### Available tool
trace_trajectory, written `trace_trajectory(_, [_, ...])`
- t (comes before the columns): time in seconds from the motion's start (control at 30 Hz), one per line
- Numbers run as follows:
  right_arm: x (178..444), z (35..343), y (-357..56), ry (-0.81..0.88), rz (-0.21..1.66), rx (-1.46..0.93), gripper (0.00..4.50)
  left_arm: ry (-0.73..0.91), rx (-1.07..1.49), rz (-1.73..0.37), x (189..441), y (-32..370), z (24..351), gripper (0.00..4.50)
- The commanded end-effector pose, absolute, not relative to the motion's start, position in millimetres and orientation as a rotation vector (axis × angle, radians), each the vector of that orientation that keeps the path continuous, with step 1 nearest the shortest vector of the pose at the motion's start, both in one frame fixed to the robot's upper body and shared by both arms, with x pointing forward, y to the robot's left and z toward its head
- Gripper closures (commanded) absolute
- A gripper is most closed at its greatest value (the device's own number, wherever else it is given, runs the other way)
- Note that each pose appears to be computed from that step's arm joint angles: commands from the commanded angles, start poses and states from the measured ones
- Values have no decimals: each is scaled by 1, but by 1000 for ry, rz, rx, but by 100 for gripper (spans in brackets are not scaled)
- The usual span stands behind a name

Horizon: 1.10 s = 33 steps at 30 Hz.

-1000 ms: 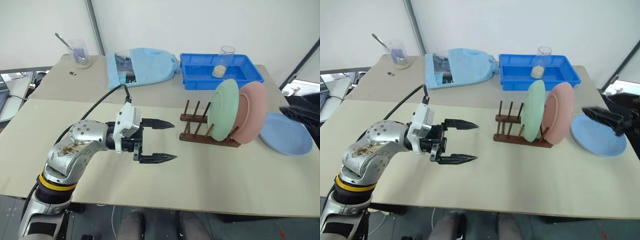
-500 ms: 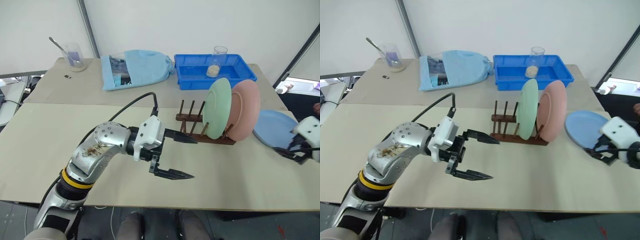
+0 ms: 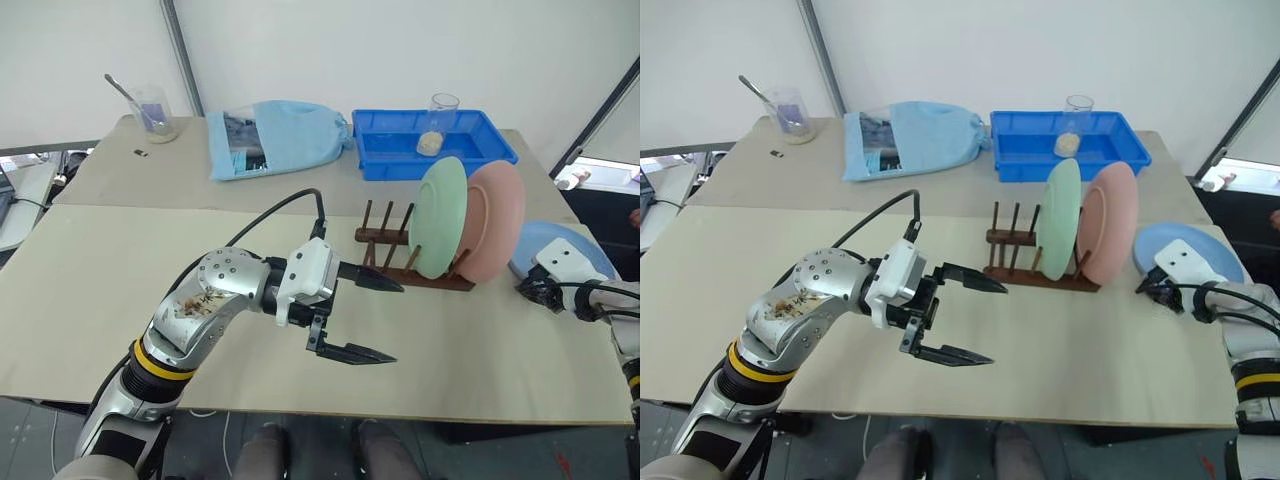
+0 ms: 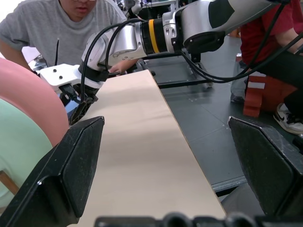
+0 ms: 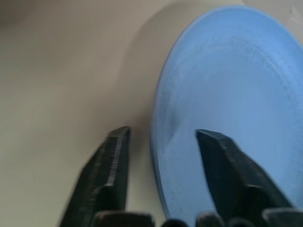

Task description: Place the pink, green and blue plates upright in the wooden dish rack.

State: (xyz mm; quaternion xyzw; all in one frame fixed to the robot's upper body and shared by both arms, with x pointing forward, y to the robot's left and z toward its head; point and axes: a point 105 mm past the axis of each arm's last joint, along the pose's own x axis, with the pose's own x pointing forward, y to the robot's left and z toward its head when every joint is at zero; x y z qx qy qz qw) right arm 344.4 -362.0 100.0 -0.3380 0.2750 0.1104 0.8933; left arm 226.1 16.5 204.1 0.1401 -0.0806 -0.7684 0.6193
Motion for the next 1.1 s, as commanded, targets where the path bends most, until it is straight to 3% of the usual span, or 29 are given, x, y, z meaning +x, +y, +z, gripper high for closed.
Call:
trace_trajectory(0.03, [345,103,-371,589,171,-711,361,-237,335,-1761,223,17,212,0])
trace_trajectory(0.13, [346,105,-373,584,138,-710,446,-239,344,-1741,225,19,212,0])
trace_trajectory(0.37, [345,129,-377,524,73,-757,446,-208,344,-1658,234,34,213,0])
trace_trajectory(0.57, [347,225,-369,253,-41,-889,446,-186,318,-1518,246,56,221,0])
trace_trajectory(0.63, [351,290,-347,42,-75,-948,446,-178,299,-1444,252,67,225,0])
trace_trajectory(0.7, [352,332,-325,-111,-76,-971,446,-175,288,-1399,256,73,226,0])
trace_trajectory(0.8, [354,380,-265,-374,54,-889,446,-165,265,-1333,259,81,228,0])
trace_trajectory(0.93, [339,410,-179,-622,423,-460,446,-134,249,-1228,268,98,223,0])
trace_trajectory(1.1, [315,396,-127,-565,782,39,446,-129,250,-1171,274,106,218,0])
